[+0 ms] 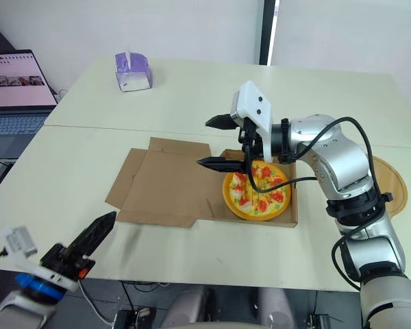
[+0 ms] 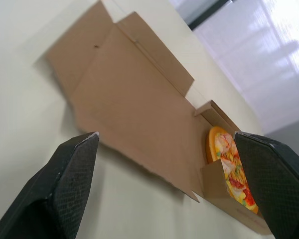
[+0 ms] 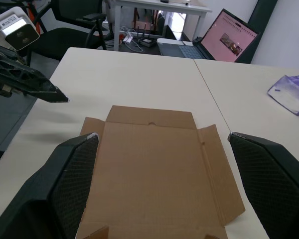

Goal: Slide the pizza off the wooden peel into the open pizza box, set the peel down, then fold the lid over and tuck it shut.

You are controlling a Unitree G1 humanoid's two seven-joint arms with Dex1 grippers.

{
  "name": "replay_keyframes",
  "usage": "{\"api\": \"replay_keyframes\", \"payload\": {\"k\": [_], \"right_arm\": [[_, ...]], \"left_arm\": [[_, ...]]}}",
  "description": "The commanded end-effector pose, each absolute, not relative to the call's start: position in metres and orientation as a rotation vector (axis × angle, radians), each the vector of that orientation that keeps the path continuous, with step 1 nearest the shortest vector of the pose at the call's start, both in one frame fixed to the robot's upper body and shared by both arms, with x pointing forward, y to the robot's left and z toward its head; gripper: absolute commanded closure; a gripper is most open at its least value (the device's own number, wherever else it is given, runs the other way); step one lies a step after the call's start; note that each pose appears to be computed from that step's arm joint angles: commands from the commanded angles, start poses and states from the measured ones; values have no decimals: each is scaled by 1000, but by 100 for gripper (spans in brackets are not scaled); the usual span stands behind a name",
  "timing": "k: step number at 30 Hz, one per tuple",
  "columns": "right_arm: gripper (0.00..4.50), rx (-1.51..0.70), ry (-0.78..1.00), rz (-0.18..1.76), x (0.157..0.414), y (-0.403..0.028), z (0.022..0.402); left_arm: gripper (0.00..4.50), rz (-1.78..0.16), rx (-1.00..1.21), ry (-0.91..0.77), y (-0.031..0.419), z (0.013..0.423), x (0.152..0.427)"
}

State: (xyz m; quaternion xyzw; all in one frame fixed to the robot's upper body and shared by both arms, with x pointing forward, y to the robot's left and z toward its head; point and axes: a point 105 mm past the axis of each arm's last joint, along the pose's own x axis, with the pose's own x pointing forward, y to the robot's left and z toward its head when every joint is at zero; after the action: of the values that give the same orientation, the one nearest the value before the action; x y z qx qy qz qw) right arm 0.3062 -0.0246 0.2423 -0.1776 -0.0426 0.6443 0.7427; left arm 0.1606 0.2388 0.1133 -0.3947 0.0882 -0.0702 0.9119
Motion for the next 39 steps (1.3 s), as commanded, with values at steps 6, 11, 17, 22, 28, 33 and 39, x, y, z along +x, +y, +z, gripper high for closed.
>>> {"api": "replay_keyframes", "payload": {"k": [6, 11, 17, 22, 28, 33, 39], "right_arm": [[3, -435, -183, 1464, 294, -10, 254], [3, -444, -180, 1464, 292, -8, 252], [3, -457, -177, 1463, 288, -6, 250], [3, -459, -174, 1442, 289, -9, 251], [3, -456, -175, 1424, 290, -10, 253], [3, -456, -176, 1418, 290, -10, 254], [0, -455, -174, 1412, 290, -12, 254]], "left_arm": [[0, -39, -921, 186, 244, 99, 140], [0, -64, -953, 205, 241, 94, 154], [0, -60, -1016, 197, 237, 83, 178], [0, -68, -1050, 196, 232, 83, 193], [0, -76, -1079, 205, 225, 79, 207], [0, -78, -1087, 209, 225, 77, 208], [89, -45, -1097, 210, 230, 71, 207]]}}
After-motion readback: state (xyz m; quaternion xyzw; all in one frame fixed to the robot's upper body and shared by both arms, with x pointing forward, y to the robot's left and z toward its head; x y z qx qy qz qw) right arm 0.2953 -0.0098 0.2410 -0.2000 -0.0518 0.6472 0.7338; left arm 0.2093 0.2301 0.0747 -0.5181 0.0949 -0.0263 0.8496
